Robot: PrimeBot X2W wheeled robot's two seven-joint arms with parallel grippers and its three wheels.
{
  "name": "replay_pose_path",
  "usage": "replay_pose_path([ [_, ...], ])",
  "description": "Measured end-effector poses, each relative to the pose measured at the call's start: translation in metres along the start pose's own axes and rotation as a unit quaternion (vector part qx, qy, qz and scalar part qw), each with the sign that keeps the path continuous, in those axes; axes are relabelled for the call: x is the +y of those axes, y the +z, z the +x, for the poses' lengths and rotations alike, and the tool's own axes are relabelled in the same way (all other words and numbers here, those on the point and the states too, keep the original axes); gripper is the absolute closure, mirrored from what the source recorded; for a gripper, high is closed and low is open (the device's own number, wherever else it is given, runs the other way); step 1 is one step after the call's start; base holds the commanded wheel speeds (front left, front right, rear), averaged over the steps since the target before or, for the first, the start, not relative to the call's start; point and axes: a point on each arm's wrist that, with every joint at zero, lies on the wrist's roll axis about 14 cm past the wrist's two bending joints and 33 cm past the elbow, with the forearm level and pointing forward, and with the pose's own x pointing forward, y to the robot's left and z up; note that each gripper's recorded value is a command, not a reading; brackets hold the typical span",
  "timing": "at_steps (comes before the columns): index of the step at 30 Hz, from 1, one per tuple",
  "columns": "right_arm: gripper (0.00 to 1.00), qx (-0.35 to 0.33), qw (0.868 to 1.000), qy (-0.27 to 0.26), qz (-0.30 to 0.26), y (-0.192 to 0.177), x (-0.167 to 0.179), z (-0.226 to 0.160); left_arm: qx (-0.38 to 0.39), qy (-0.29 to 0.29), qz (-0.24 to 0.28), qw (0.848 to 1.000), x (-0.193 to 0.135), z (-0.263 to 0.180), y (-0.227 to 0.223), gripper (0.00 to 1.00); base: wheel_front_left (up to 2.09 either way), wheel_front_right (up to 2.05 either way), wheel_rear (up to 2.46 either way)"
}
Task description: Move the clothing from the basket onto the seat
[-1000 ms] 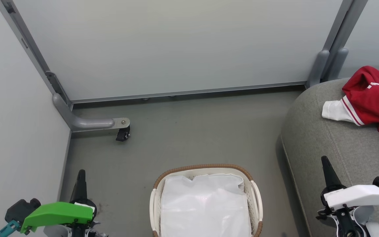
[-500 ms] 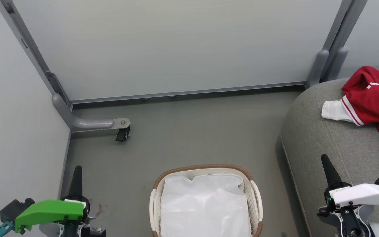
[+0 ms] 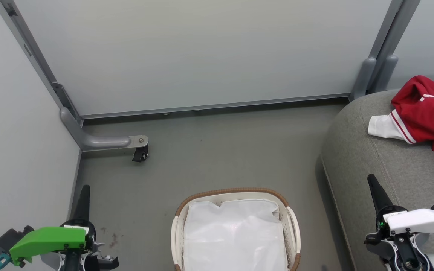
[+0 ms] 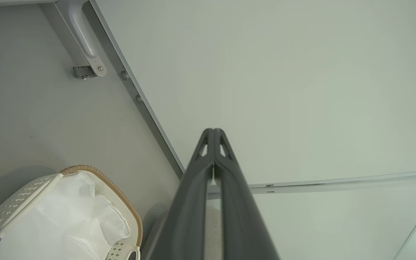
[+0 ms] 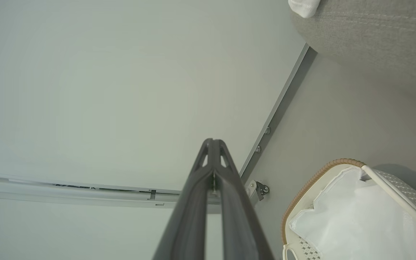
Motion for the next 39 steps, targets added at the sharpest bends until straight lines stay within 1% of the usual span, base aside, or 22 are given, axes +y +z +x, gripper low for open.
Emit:
replay_pose_path([
  [5,1.00,0.000,1.000,0.004,0.025,0.001,0.002,0.000,-0.002,-0.005,-0.024,1.000,-0.002,0.000,0.003,1.00,0.00,0.00,0.00],
  [32,1.00,0.008,0.992,0.024,0.123,0.003,0.012,0.001,-0.006,-0.035,-0.111,0.993,-0.017,0.004,0.013,1.00,0.00,0.00,0.00],
  [39,1.00,0.007,0.992,0.025,0.126,0.003,0.012,0.001,-0.007,-0.038,-0.114,0.993,-0.018,0.004,0.014,1.00,0.00,0.00,0.00],
])
